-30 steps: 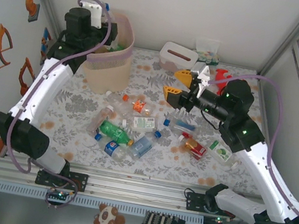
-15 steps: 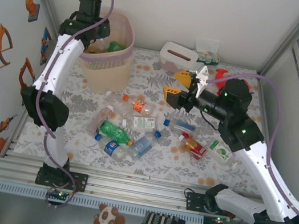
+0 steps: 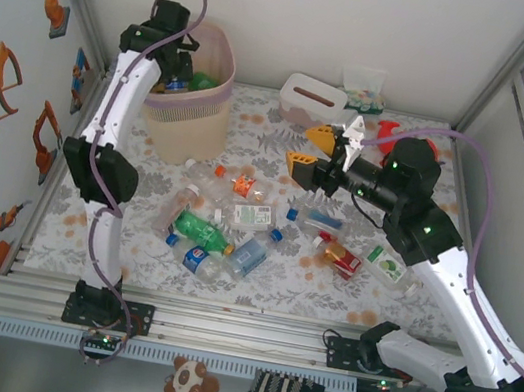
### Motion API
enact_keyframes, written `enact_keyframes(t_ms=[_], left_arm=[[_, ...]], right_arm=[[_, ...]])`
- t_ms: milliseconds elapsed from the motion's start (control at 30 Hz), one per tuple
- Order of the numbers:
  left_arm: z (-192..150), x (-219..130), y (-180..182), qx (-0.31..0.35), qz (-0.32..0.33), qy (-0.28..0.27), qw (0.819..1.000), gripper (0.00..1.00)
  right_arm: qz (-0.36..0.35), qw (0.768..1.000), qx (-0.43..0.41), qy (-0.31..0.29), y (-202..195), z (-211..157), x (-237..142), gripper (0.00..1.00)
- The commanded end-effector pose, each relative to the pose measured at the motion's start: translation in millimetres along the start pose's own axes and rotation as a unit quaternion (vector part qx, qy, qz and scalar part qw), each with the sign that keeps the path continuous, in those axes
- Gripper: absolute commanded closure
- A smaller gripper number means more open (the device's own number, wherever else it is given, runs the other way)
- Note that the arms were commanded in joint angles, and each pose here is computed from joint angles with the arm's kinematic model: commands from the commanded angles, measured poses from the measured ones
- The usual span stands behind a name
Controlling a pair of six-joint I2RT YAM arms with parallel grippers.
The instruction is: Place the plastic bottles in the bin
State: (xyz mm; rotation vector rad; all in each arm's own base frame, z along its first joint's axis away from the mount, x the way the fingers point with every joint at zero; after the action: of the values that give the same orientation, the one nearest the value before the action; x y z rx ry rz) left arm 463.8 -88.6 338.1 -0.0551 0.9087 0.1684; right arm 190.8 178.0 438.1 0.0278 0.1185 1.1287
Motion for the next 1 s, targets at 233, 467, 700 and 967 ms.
enact_keyframes(t_ms=[233,467,700,967], left_arm=[[-22,42,8,-0.003,0.008,0.096,0.995,0.75],[-24,53,8,-0.011,-0.003,0.111,0.994,0.55],[-14,31,10,-0.013,-0.015,0.083,0.996,0.33],[-4,0,13,-0.019,-0.038,0.05,0.998,0.28]], right_arm=[[-0.003,1.0,0.005,-0.003,1,-3,0,0.38],[-0.009,1.0,0.002,-0.002,1,-3,-2,0.38],[-0.014,1.0,-0.002,0.0,2,0,-4,0.38],[-0.027,1.0,-0.003,0.006,0,1,-5,0.38]])
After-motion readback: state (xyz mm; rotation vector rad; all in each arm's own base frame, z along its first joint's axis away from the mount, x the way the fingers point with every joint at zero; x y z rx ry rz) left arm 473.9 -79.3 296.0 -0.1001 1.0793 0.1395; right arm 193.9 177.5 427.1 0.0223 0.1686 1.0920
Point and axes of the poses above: each hand's point on the last joint's axis, 136 mm out from that joint toward the fingers, its own x axis out along the fingers, its own y axis along the line the jaws close on, z = x × y, the point moved 10 cm from there along -x, back along the fingers, and after that the axes turned 3 degrees about x, right-handed, at the moved point
